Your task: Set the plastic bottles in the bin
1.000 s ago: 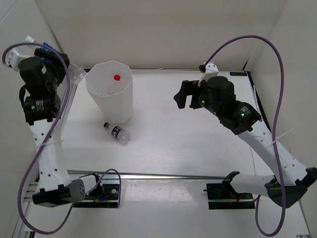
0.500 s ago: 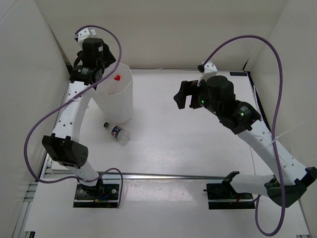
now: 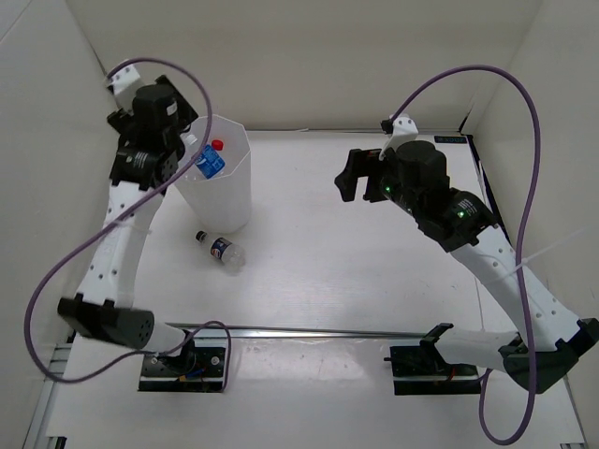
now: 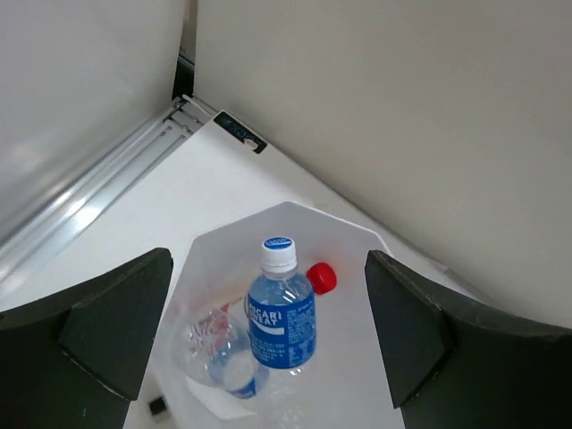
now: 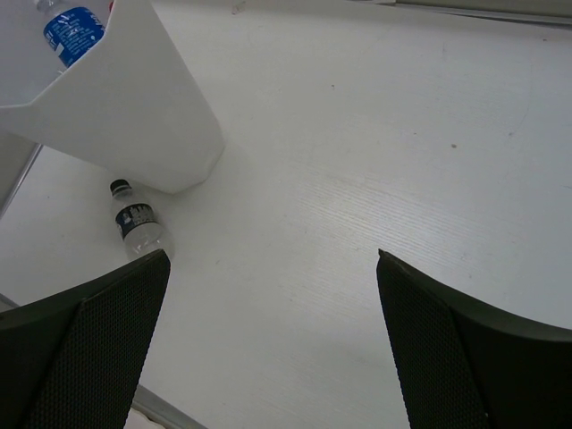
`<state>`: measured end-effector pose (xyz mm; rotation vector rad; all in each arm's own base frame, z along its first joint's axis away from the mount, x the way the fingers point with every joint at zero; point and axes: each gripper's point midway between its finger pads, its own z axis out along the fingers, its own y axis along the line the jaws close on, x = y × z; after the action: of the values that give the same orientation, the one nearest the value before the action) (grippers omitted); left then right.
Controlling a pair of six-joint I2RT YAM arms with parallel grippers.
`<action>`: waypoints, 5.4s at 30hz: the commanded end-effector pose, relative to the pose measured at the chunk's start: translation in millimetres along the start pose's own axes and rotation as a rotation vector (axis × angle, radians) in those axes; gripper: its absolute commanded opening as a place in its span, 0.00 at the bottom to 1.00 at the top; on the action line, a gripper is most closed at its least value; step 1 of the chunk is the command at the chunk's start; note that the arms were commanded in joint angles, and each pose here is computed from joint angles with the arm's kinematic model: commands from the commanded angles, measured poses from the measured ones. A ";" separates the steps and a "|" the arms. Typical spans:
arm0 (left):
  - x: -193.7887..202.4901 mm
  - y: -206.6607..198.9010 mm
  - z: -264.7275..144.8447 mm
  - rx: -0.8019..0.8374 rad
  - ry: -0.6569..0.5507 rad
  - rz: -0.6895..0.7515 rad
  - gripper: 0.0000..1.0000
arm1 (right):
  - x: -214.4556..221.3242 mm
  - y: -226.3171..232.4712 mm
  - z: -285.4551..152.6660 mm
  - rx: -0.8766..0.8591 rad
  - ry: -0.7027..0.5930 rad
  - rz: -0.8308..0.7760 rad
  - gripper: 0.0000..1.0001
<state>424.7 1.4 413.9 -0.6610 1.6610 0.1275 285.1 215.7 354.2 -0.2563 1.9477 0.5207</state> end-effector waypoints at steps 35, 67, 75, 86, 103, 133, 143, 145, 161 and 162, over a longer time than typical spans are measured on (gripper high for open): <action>342.1 164.1 -110.9 0.312 0.790 -0.586 1.00 | 25.1 -24.7 -2.6 0.032 0.025 0.005 1.00; 359.9 114.8 -60.4 0.323 0.838 -0.551 1.00 | 33.4 -32.0 -1.1 0.058 0.045 -0.029 1.00; 379.2 103.7 -65.1 0.328 0.880 -0.558 1.00 | 39.2 -36.1 -3.8 0.074 0.061 -0.032 1.00; 394.3 103.9 -63.6 0.273 0.913 -0.560 0.92 | 41.3 -36.8 -4.4 0.076 0.070 -0.033 1.00; 383.7 113.7 -101.1 0.347 0.881 -0.476 0.53 | 44.0 -40.8 -3.3 0.098 0.072 -0.026 1.00; 19.9 -18.0 -23.4 0.560 0.204 -0.048 0.54 | 56.6 -33.1 8.7 0.069 0.112 0.031 1.00; 23.9 -32.4 -14.9 0.531 0.199 -0.038 1.00 | 55.6 -47.5 0.8 0.127 0.083 -0.015 1.00; 8.7 -30.1 -27.1 0.518 0.156 -0.066 1.00 | 50.5 -50.8 -0.4 0.149 0.067 -0.015 1.00; 127.6 205.5 -143.8 -0.122 0.110 -0.074 1.00 | 82.4 -110.0 -3.6 0.419 0.293 0.294 1.00; 131.0 219.6 -148.8 -0.181 0.112 -0.059 1.00 | 80.7 -107.7 1.9 0.377 0.311 0.292 1.00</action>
<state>212.0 42.8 301.8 -0.7105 1.6688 -0.0165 300.2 104.8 249.4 0.2323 2.2969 0.1294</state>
